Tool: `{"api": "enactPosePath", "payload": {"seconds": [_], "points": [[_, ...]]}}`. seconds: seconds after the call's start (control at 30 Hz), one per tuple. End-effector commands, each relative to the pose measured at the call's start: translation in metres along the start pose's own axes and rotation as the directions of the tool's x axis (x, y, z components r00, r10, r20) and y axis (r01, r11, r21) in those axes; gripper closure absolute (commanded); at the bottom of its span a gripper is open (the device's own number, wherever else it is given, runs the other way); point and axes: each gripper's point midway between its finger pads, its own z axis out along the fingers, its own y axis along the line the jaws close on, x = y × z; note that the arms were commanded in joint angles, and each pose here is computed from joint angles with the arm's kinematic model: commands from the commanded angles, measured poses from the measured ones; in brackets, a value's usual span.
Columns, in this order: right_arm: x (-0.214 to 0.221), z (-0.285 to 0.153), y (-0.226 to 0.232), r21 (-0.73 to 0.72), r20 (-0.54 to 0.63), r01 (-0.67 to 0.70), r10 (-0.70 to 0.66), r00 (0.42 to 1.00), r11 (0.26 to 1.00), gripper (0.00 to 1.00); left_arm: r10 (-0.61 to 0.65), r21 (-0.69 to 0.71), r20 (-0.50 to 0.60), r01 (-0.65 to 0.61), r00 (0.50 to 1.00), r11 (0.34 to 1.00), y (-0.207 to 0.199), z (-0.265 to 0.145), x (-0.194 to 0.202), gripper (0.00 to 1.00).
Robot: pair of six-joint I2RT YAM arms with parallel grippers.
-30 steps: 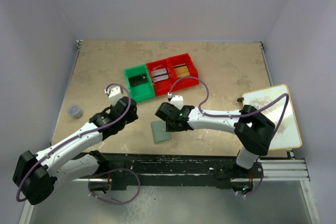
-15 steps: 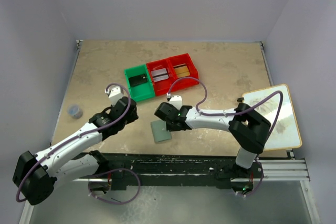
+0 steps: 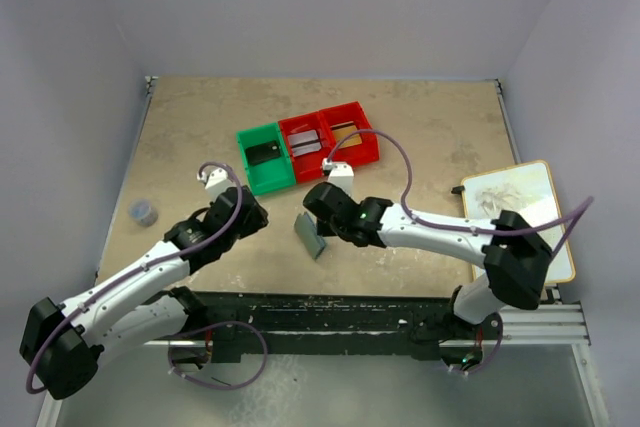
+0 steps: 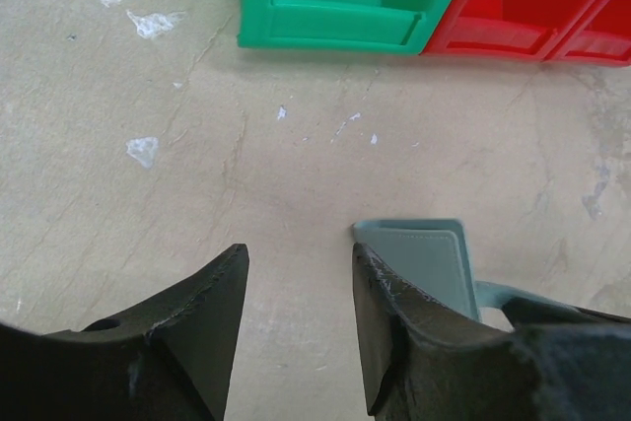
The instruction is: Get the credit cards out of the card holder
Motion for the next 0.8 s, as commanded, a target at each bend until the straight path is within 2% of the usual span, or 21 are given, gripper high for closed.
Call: {"api": "enactPosePath", "payload": {"seconds": [0.0,0.43,0.67,0.77], "points": [[-0.046,-0.024,0.008,-0.063,0.169,-0.032,0.042,0.985,0.997,1.00,-0.070,0.080,0.030,0.068,0.997,0.995,-0.021,-0.004,-0.012,0.54],[-0.038,-0.022,0.035,-0.192,0.121,-0.007,0.031,0.992,0.981,1.00,-0.030,0.084,-0.086,0.037,0.996,0.996,-0.029,0.017,0.018,0.52],[-0.057,-0.049,0.073,-0.447,0.165,0.004,0.078,0.983,0.894,1.00,-0.055,0.053,0.006,0.054,0.998,0.997,-0.021,0.007,-0.005,0.53],[-0.037,-0.038,0.060,-0.523,0.086,-0.027,0.085,0.993,0.852,1.00,-0.052,0.063,0.033,0.050,0.998,0.997,-0.021,0.003,-0.011,0.53]]}}
